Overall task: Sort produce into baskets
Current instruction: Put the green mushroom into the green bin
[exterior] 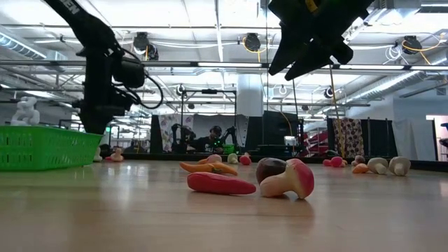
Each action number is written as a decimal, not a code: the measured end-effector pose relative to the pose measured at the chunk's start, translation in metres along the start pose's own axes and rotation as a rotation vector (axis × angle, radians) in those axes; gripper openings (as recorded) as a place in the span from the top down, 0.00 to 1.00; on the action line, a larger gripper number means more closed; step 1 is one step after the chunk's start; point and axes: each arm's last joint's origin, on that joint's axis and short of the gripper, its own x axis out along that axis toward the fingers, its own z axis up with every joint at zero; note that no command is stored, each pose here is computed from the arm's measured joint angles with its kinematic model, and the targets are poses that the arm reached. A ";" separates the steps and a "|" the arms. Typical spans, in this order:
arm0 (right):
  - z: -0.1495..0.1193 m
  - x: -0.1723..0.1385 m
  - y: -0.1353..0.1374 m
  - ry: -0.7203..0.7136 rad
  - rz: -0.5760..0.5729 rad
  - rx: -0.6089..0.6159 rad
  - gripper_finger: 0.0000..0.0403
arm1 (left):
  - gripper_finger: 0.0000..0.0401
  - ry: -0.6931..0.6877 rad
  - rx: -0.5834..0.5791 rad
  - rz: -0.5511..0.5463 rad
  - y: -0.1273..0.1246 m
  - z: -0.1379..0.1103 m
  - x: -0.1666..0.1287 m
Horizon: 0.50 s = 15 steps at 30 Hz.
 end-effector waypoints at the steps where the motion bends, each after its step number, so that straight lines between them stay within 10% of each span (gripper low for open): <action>1: 0.000 0.000 0.000 0.001 0.000 0.002 0.47 | 0.69 0.002 0.011 -0.001 0.000 0.001 0.001; 15: -0.001 -0.001 0.001 0.005 0.006 0.006 0.47 | 0.69 -0.027 0.036 -0.062 -0.002 0.004 0.004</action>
